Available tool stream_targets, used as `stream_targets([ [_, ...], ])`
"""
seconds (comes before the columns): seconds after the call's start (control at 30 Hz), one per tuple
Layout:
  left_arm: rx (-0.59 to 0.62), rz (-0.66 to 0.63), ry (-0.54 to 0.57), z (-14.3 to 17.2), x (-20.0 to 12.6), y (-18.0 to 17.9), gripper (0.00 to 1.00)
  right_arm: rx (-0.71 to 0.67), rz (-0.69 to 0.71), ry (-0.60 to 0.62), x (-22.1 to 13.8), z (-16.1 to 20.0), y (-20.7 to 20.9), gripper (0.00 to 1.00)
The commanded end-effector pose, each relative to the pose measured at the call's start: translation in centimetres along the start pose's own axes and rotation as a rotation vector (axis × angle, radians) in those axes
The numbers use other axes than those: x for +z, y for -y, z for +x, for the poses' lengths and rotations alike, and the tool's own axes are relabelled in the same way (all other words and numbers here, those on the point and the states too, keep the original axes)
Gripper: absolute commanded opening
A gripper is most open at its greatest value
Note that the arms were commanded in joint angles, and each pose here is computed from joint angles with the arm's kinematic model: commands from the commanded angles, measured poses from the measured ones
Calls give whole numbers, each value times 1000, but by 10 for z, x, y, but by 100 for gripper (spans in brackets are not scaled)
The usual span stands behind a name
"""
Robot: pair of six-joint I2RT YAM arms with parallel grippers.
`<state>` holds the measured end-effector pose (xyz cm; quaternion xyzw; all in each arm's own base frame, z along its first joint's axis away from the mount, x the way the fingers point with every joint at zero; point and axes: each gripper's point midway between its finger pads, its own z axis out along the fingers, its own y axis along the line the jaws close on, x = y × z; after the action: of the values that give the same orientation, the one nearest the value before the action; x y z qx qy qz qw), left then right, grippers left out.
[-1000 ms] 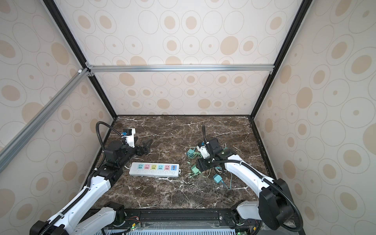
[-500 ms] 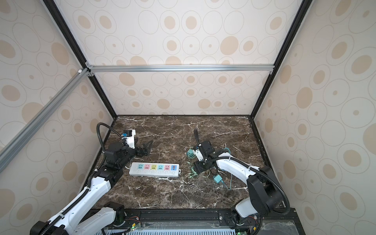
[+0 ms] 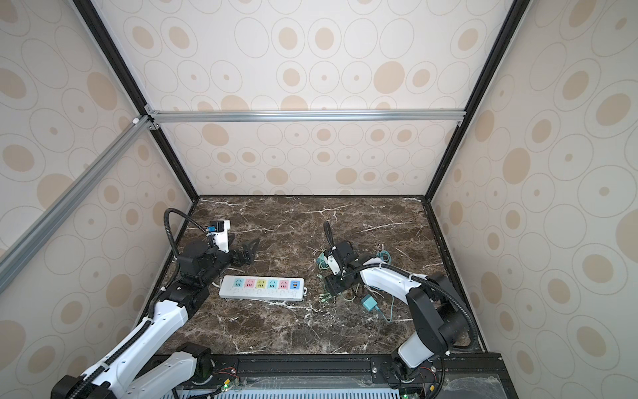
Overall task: Insert plugs into power strip
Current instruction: Pick up the plug from the center of the table.
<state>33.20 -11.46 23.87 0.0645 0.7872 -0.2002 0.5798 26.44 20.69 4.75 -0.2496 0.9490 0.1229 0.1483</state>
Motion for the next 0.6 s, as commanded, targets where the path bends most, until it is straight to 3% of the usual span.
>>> stream_targets([
  [0.0,-3,25,12,-3,-1,6,99,-17,13,-16,3,3,-1,70],
  [0.57,-2,32,7,-2,0,7,99,-8,31,-57,20,14,-2,67],
])
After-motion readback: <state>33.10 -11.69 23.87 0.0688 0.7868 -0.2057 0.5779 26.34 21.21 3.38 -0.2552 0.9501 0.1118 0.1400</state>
